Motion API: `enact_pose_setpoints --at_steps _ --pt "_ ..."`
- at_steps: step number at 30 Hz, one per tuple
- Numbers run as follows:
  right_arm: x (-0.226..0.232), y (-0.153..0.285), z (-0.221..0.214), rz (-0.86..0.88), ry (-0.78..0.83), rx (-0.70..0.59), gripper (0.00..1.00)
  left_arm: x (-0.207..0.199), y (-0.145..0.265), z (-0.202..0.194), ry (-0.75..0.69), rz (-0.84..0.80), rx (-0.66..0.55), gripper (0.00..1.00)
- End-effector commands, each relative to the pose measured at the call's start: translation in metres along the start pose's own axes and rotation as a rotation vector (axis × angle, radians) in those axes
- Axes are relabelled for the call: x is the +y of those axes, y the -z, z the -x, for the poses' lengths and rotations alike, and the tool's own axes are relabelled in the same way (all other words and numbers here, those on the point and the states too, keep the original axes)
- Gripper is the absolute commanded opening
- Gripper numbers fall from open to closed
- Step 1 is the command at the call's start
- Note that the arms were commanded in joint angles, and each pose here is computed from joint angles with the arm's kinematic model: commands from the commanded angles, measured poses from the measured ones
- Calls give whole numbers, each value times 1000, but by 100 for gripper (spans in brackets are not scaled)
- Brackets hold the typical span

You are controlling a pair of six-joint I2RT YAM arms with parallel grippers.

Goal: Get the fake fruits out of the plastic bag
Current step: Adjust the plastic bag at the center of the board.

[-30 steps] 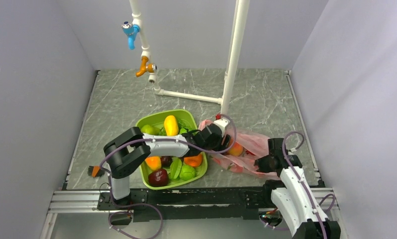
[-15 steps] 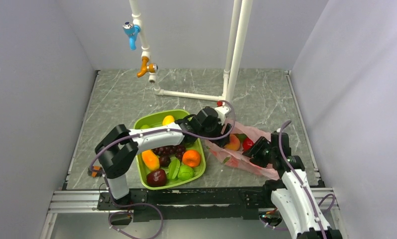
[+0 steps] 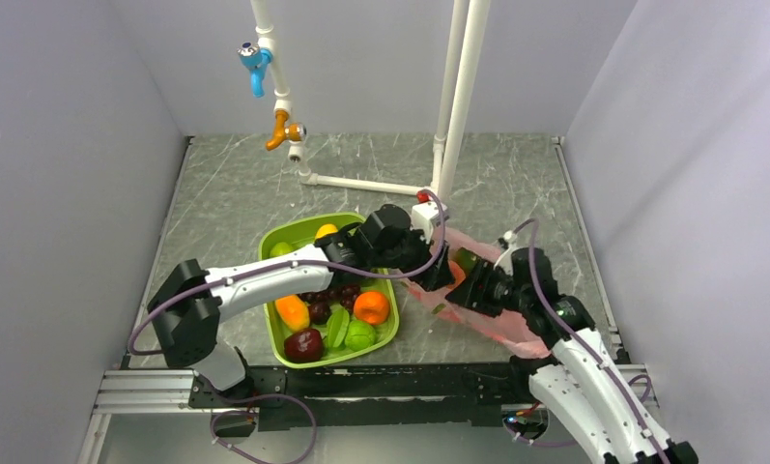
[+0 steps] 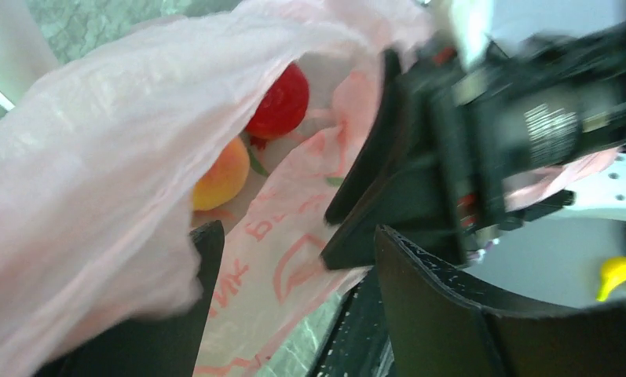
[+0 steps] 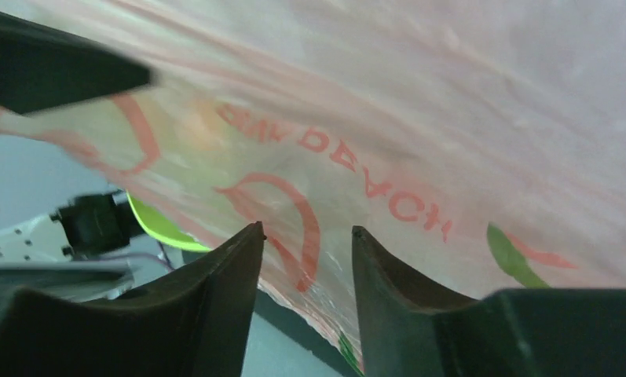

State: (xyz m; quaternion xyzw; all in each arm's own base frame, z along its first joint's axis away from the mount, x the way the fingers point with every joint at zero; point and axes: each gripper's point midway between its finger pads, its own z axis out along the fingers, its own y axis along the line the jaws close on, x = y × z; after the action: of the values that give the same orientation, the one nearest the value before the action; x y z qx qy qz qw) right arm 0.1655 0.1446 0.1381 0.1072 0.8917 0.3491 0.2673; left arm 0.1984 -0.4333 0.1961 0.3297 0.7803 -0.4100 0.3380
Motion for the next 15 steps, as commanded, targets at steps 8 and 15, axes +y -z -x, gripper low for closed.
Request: enact_pose_setpoints --at_steps 8,15 --pt "-39 -61 -57 -90 -14 126 44 -97 53 46 102 -504 -101 77" --pt "-26 -53 -35 -76 17 35 48 -120 59 15 208 -750 -52 71"
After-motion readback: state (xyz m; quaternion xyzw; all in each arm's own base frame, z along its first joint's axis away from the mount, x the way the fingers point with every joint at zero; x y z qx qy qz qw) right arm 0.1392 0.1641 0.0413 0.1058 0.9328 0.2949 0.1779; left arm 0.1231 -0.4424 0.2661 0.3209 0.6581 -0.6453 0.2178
